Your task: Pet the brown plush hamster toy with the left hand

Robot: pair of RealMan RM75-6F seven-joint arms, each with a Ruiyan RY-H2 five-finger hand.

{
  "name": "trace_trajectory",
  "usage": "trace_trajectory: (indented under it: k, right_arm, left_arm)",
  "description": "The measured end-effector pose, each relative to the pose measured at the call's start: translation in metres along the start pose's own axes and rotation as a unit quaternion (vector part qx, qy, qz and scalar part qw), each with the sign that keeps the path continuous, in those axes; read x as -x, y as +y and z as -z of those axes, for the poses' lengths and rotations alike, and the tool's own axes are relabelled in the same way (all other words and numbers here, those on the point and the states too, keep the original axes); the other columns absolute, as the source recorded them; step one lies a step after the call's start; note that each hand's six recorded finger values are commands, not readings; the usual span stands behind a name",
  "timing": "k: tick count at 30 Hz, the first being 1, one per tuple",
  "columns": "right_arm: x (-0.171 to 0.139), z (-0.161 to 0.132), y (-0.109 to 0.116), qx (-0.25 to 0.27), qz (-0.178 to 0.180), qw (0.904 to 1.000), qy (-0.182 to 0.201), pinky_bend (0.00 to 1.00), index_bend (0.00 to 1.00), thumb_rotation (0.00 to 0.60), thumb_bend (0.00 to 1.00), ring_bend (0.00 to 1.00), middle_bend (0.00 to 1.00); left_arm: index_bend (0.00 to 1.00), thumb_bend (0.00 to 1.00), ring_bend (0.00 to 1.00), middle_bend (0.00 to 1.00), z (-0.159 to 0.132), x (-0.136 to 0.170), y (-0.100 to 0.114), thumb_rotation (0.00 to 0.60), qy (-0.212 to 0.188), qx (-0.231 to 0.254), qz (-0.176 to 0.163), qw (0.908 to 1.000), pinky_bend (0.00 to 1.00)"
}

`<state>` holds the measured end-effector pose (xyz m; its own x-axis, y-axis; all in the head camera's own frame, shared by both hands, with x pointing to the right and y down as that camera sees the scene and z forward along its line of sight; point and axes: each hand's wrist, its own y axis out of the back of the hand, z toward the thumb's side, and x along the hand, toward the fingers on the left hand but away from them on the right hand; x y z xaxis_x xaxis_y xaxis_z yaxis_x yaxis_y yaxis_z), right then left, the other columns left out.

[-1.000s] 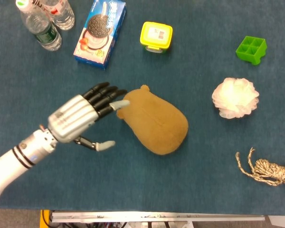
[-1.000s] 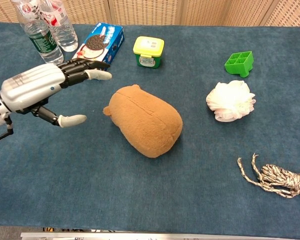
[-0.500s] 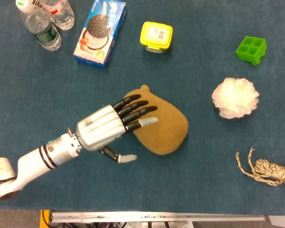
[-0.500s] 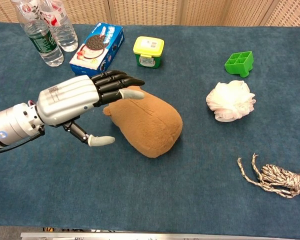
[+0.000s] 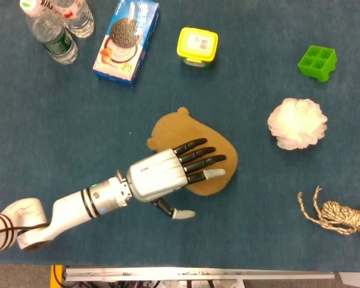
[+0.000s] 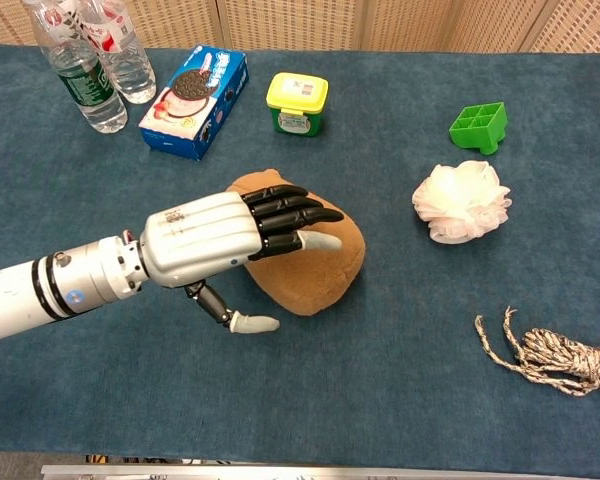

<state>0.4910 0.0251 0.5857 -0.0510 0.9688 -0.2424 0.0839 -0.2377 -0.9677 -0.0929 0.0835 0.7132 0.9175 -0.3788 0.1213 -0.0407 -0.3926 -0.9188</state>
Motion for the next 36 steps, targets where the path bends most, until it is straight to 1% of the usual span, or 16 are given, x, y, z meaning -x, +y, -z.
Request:
trace_trajectory:
  k: [4, 9, 13, 23, 29, 36]
  right_arm:
    - [0.0, 0.002, 0.001, -0.001, 0.001, 1.0, -0.003, 0.18, 0.32, 0.6, 0.0, 0.18, 0.29]
    - [0.0, 0.002, 0.001, -0.001, 0.0, 1.0, -0.006, 0.18, 0.32, 0.6, 0.0, 0.18, 0.29]
    - [0.0, 0.003, -0.001, -0.001, -0.002, 1.0, -0.007, 0.18, 0.32, 0.6, 0.0, 0.18, 0.29]
    - [0.001, 0.006, -0.001, 0.0, -0.003, 0.9999, -0.01, 0.18, 0.32, 0.6, 0.0, 0.18, 0.29]
    - [0.001, 0.009, -0.001, 0.002, -0.003, 0.9999, -0.014, 0.18, 0.32, 0.6, 0.0, 0.18, 0.29]
    - [0.001, 0.011, -0.001, 0.003, -0.003, 0.9999, -0.014, 0.18, 0.32, 0.6, 0.0, 0.18, 0.29]
  left_arm:
    - [0.09, 0.23, 0.01, 0.01, -0.001, -0.01, 0.0, 0.215, -0.004, -0.007, -0.002, 1.0, 0.0]
    - [0.09, 0.23, 0.0, 0.0, -0.001, -0.021, 0.003, 0.208, -0.015, -0.058, -0.007, 0.9981, 0.0]
    - [0.09, 0.23, 0.0, 0.0, -0.004, -0.029, 0.003, 0.206, -0.021, -0.058, -0.004, 0.9981, 0.0]
    - [0.09, 0.23, 0.0, 0.0, -0.007, -0.048, -0.016, 0.208, -0.027, -0.083, 0.042, 0.9954, 0.0]
    - [0.09, 0.23, 0.0, 0.0, -0.003, -0.056, -0.021, 0.208, -0.016, -0.086, 0.053, 0.9947, 0.0]
    - [0.09, 0.23, 0.0, 0.0, 0.008, -0.049, -0.028, 0.209, 0.0, -0.094, 0.064, 0.9935, 0.0]
